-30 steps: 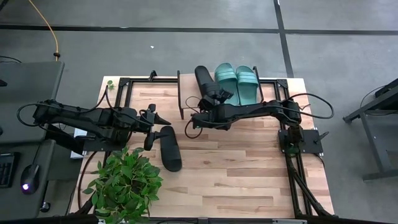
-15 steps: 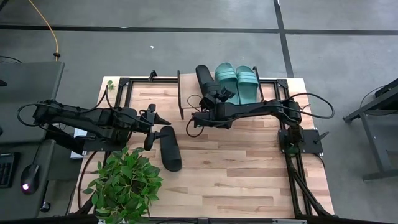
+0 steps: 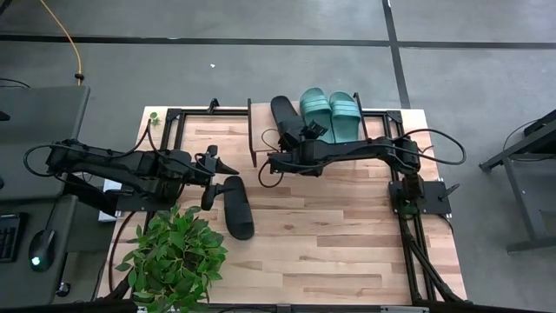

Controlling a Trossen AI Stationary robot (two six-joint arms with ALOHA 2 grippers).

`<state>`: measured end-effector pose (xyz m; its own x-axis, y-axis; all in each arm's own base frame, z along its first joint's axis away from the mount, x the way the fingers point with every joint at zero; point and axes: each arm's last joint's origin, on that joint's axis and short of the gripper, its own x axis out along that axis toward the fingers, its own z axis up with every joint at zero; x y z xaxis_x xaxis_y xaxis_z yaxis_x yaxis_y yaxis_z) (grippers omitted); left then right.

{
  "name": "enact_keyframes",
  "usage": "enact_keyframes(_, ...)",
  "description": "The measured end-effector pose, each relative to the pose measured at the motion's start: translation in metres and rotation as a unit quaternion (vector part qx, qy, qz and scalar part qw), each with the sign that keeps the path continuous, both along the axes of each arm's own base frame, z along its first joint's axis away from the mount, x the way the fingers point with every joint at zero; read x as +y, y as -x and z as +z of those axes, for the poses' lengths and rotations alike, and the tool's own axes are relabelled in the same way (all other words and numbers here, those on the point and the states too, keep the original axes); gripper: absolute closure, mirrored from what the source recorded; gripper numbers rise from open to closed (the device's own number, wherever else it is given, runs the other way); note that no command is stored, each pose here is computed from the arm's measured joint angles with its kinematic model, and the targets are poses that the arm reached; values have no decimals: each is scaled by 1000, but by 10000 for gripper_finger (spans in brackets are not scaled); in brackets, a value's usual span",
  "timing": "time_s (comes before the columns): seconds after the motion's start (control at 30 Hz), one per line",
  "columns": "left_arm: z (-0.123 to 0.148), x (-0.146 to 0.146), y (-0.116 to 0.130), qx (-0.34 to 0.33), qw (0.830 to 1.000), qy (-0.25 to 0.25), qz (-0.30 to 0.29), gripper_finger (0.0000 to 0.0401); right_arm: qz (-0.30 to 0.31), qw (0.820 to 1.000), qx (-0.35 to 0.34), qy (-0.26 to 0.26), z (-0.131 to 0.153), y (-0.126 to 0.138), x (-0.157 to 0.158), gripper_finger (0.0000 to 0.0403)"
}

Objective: Pick and place slides into the shelf
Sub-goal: Put the right dark green slipper on the shelf, then put the dark green slipper on the shelf

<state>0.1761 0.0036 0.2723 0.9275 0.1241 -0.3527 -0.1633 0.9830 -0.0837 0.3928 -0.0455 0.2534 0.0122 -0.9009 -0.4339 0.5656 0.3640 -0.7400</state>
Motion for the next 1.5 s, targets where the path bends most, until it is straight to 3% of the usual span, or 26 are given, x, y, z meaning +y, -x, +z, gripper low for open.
enact_keyframes(0.17,0,0,0,0,1000,0,0,192,1,1000,0,0,0,0,0,223)
enact_keyframes(0.63,0,0,0,0,1000,0,0,192,9,1000,-2,-15,0,-2,3,221)
enact_keyframes(0.8,0,0,0,0,1000,0,0,192,24,998,-11,-50,14,-5,5,221)
enact_keyframes(1.1,0,0,0,0,1000,1,0,192,67,996,-34,-55,41,-12,28,221)
enact_keyframes(1.33,0,0,0,0,1000,4,1,192,74,995,-30,-59,42,-11,33,221)
enact_keyframes(1.5,0,0,0,0,1000,4,1,192,113,992,23,-61,42,-13,33,221)
